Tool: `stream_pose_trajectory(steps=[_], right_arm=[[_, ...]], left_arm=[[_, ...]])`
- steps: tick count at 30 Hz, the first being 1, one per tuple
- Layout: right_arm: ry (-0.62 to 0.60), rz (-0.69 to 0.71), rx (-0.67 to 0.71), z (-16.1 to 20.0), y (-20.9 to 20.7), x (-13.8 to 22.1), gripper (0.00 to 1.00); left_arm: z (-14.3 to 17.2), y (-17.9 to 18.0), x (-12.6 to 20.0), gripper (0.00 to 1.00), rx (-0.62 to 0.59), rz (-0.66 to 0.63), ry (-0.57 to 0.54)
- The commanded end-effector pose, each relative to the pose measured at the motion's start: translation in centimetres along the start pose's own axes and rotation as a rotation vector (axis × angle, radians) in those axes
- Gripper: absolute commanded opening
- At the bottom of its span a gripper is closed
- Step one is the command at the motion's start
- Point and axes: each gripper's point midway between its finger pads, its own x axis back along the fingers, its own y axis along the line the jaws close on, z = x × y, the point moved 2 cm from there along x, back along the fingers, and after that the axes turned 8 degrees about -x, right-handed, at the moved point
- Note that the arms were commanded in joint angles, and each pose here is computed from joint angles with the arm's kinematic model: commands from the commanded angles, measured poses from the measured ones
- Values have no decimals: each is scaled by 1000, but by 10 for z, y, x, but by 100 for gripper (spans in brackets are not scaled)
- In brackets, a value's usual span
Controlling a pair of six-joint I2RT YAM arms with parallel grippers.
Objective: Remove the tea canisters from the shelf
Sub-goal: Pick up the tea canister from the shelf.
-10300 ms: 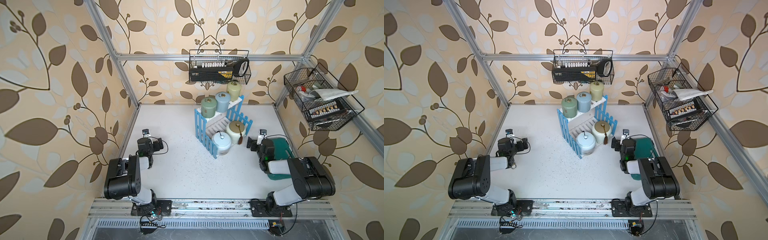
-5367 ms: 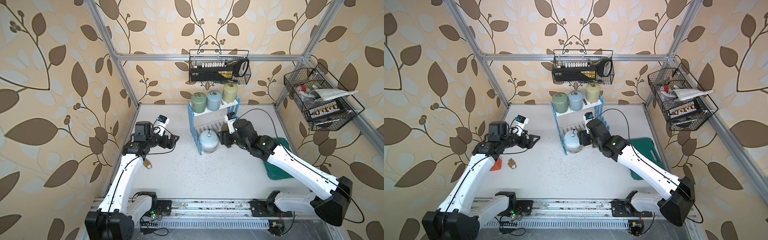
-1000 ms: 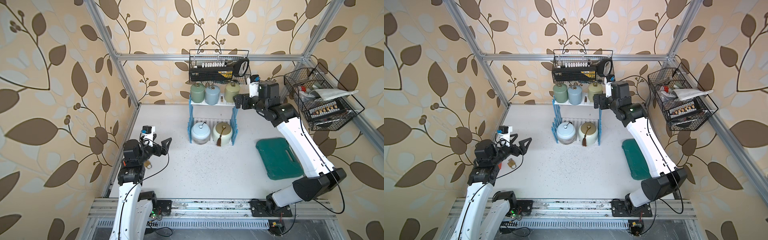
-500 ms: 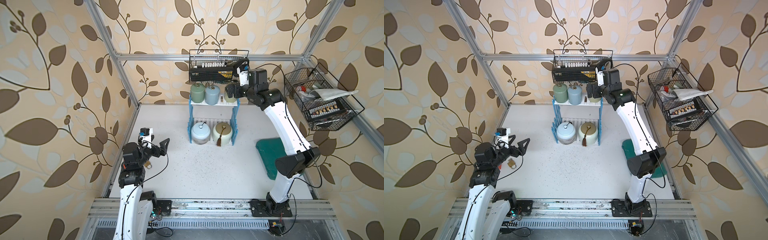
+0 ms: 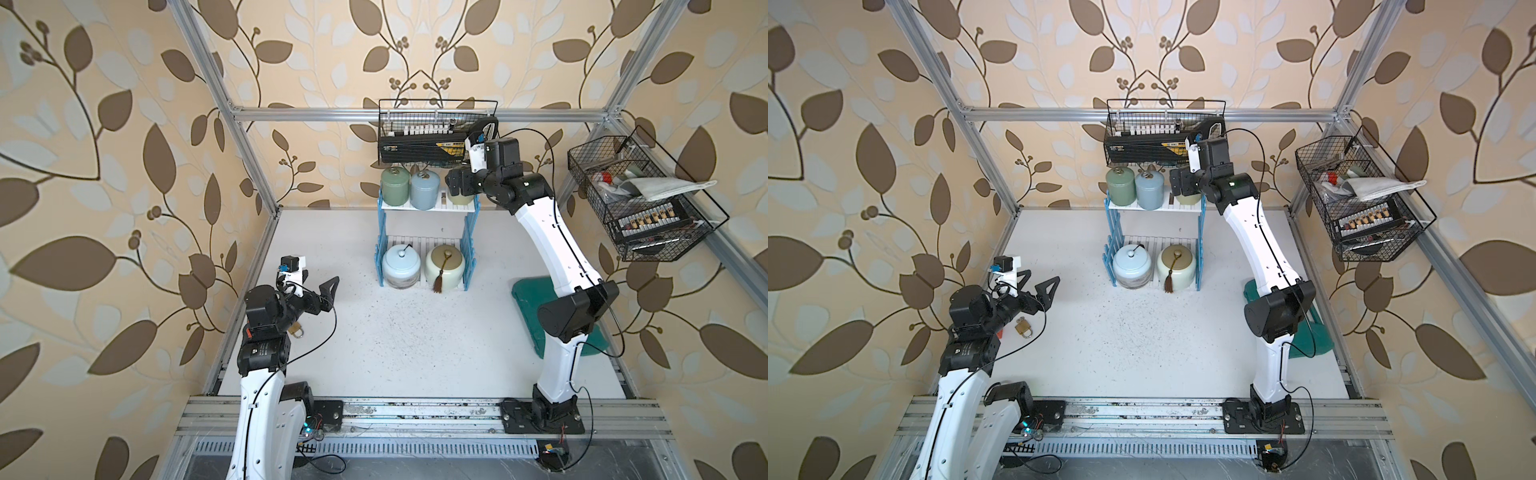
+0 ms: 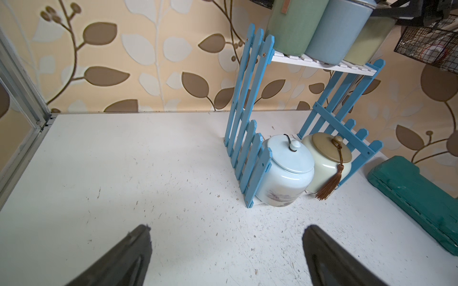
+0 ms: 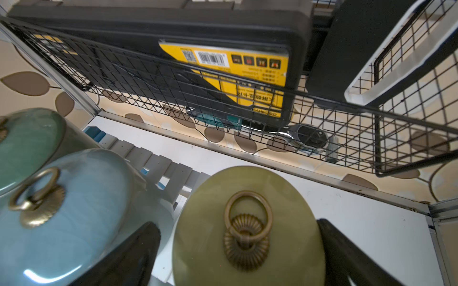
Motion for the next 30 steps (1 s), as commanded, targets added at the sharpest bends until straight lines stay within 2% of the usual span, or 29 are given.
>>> stream_pose_trajectory(steps=[1,8,15,21,30], right_arm=[[5,20,11,0,-2,-3,97],[13,42,18,3,-5,-10,94],[17,33,27,4,-2,-11,68],[-17,30,31,-6,3,4,50],[-48,7,51,-9,22,44,46]], left_arm=[[-9,0,2,99,-43,-3,-43],[-9,0,2,99,-41,-3,-40],[-10,0,2,99,-45,-5,-43],[-10,0,3,99,-46,-5,-45],[-10,0,4,99,-56,-7,-51]])
